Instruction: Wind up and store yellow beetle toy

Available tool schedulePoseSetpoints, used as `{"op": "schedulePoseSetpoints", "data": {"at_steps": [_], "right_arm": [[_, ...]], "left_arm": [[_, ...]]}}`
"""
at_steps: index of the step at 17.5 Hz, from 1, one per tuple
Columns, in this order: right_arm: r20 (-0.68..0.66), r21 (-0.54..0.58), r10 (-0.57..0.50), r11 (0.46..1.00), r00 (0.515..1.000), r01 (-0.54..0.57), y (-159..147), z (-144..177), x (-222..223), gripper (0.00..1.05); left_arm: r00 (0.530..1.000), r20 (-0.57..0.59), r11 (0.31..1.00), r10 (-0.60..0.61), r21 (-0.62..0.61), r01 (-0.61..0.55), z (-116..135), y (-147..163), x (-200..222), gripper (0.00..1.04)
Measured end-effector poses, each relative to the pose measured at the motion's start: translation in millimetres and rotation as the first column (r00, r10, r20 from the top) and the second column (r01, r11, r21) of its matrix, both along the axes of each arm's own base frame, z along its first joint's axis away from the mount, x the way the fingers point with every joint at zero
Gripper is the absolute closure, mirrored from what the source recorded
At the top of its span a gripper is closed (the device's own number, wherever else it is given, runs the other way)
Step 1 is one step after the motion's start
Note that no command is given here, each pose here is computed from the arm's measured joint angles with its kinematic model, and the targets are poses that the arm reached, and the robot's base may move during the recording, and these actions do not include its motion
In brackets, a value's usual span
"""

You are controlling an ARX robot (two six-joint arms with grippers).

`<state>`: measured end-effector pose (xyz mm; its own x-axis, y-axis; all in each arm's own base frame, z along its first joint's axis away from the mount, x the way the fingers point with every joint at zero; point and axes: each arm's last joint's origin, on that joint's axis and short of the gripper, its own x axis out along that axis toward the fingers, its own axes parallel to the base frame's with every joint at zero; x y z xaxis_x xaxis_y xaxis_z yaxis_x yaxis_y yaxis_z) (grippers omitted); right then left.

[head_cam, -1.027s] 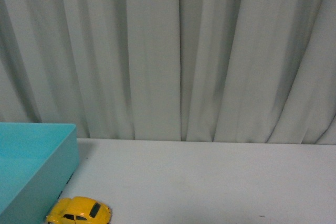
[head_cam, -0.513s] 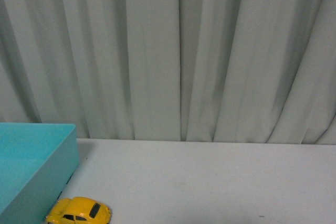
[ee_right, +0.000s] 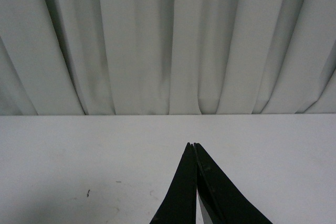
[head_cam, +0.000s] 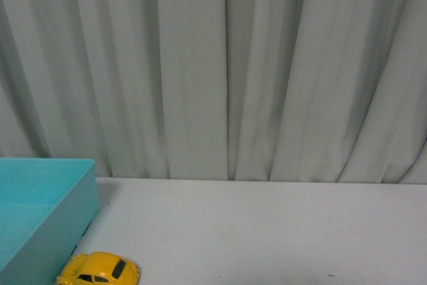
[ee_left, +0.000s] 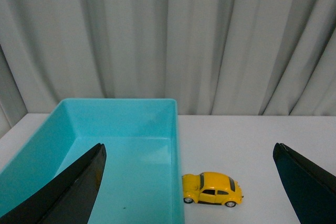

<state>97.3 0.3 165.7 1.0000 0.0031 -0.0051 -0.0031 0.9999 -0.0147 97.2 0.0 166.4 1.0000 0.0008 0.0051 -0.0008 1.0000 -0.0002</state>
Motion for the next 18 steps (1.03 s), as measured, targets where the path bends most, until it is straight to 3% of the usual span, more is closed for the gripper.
{"op": "schedulePoseSetpoints", "data": {"at_steps": [2, 9, 10, 11, 12, 13, 15, 18], "right_arm": [[0.01, 0.0, 0.0, 1.0, 1.0, 0.0, 0, 1, 0, 1.03], [0.01, 0.0, 0.0, 1.0, 1.0, 0.0, 0, 1, 0, 0.21], [0.01, 0.0, 0.0, 1.0, 1.0, 0.0, 0, 1, 0, 0.09], [0.01, 0.002, -0.002, 1.0, 1.0, 0.002, 0, 1, 0, 0.05], [0.011, 0.001, 0.002, 1.0, 1.0, -0.002, 0, 1, 0, 0.07], [0.01, 0.002, 0.0, 1.0, 1.0, 0.0, 0, 1, 0, 0.07], [0.011, 0.002, -0.005, 1.0, 1.0, 0.005, 0, 1, 0, 0.07], [0.01, 0.002, -0.003, 1.0, 1.0, 0.003, 0, 1, 0, 0.07]], "left_arm": [[1.0, 0.0, 1.0, 0.0, 0.0, 0.0, 0, 0, 0, 0.07], [1.0, 0.0, 1.0, 0.0, 0.0, 0.0, 0, 0, 0, 0.07], [0.996, -0.082, 0.999, 0.038, -0.029, -0.041, -2, 0, -1, 0.07], [0.922, -0.358, 0.977, 0.145, -0.095, -0.191, 5, -8, 2, 0.07], [0.887, -0.415, 0.948, 0.204, -0.143, -0.285, 23, -17, 12, 0.07], [0.905, -0.342, 0.907, 0.255, -0.241, -0.346, 47, -24, 23, 0.07], [0.938, -0.212, 0.882, 0.273, -0.334, -0.332, 90, -31, 60, 0.07], [0.947, -0.246, 0.957, 0.206, -0.152, -0.248, 89, -38, 130, 0.07]]}}
